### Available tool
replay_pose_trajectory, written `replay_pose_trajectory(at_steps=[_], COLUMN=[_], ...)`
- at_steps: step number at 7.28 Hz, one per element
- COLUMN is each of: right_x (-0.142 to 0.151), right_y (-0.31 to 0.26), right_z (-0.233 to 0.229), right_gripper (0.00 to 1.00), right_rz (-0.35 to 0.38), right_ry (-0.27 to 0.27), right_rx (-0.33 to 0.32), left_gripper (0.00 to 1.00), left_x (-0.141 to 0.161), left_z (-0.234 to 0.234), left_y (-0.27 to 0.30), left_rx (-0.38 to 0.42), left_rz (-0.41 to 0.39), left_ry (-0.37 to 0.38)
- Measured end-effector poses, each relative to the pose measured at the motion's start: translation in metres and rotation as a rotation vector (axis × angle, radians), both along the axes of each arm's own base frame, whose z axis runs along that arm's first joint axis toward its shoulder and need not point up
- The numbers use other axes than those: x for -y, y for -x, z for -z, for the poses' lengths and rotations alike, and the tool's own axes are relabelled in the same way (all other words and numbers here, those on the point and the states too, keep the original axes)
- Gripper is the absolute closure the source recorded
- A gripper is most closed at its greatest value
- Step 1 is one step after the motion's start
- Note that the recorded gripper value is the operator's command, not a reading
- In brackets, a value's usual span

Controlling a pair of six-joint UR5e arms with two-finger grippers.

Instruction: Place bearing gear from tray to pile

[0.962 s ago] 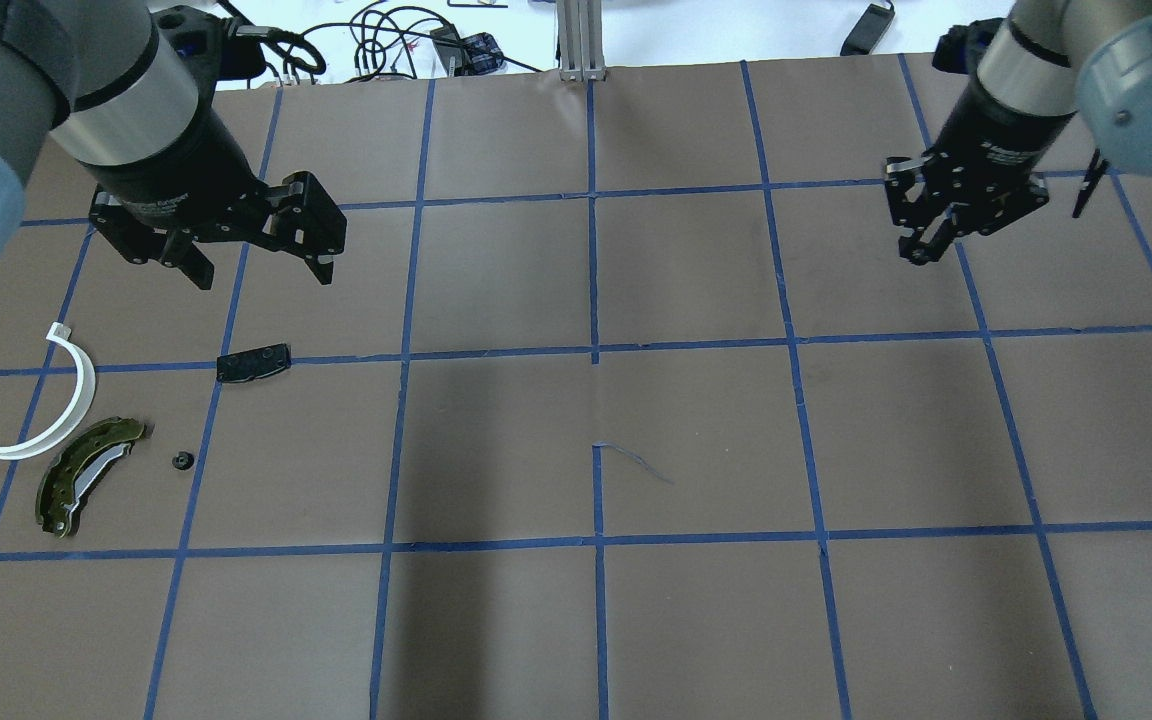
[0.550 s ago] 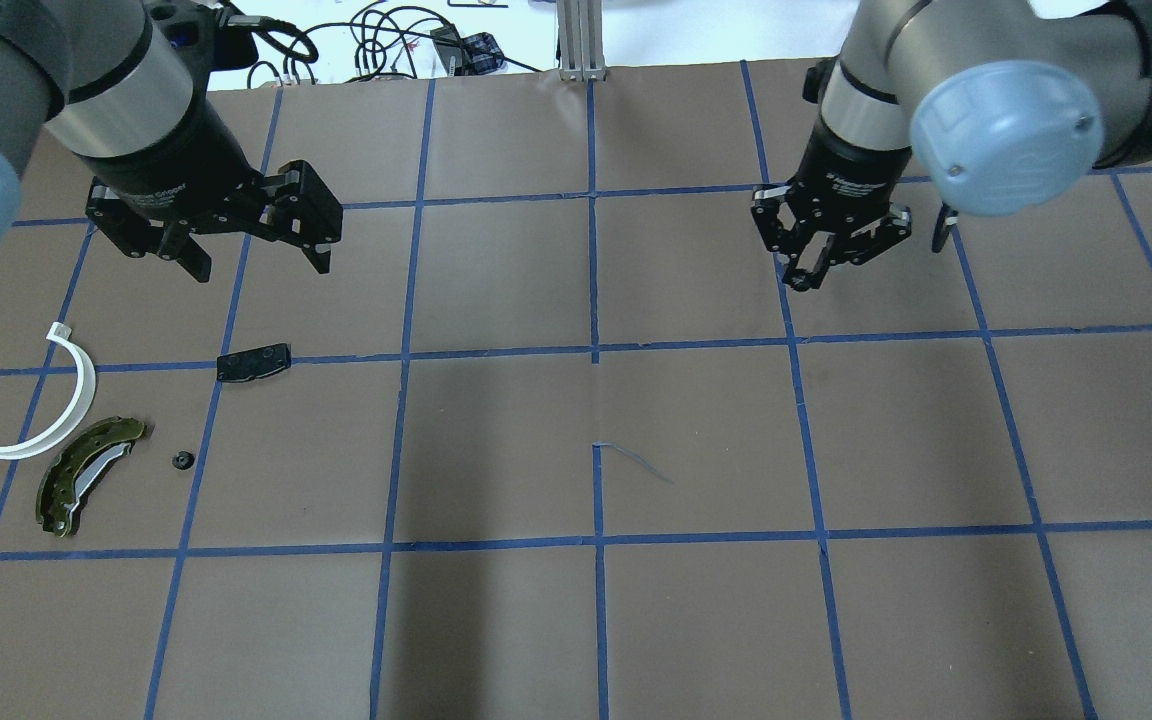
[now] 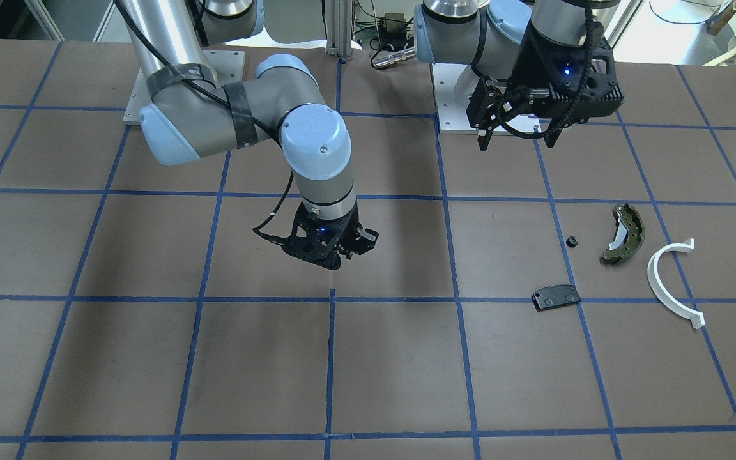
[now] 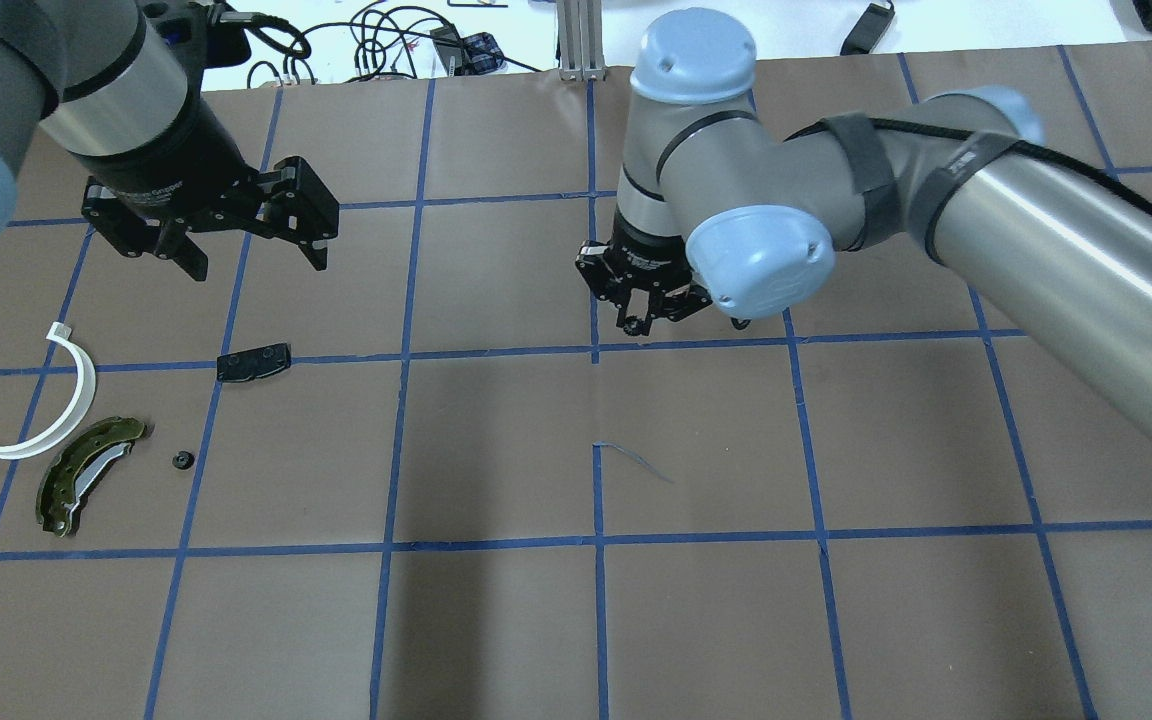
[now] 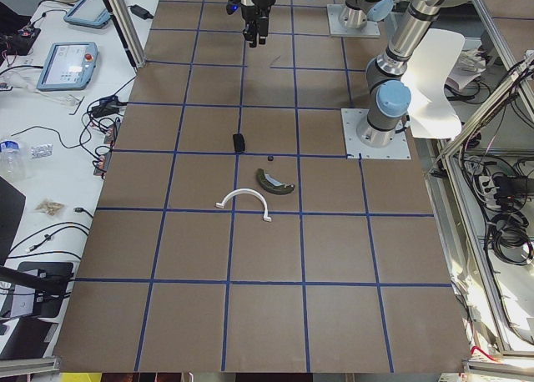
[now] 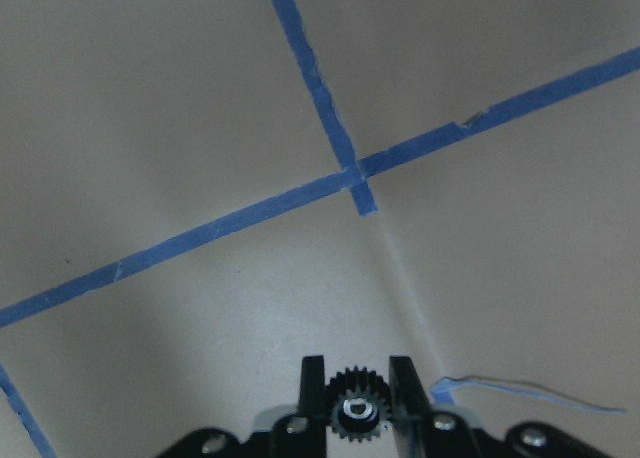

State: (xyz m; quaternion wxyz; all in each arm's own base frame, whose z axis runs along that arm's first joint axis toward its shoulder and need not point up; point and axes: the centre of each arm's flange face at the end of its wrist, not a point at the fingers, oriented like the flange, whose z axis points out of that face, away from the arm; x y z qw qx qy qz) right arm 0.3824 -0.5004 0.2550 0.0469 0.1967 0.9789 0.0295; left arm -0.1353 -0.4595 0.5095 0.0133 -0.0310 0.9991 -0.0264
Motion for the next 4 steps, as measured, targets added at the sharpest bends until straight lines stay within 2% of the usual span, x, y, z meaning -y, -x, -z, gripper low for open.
replay_pose_trajectory(at_steps=[2,4], right_x=[-0.017,-0.027], right_y=[-0.02,-0.027], right_z=[0.032,0.045], right_gripper=[0.85,0.27], right_rz=[0.019,0.016], right_ry=[-0.044,-0.077], right_rx=[-0.012,0.01], left_gripper=[0.0,0.0], left_x=[0.0,0.0], left_z=[0.0,0.001], left_y=[0.0,0.0], left_rx=[-0.002,-0.004], left_rz=[0.002,0.002], left_ry=[0.0,-0.001])
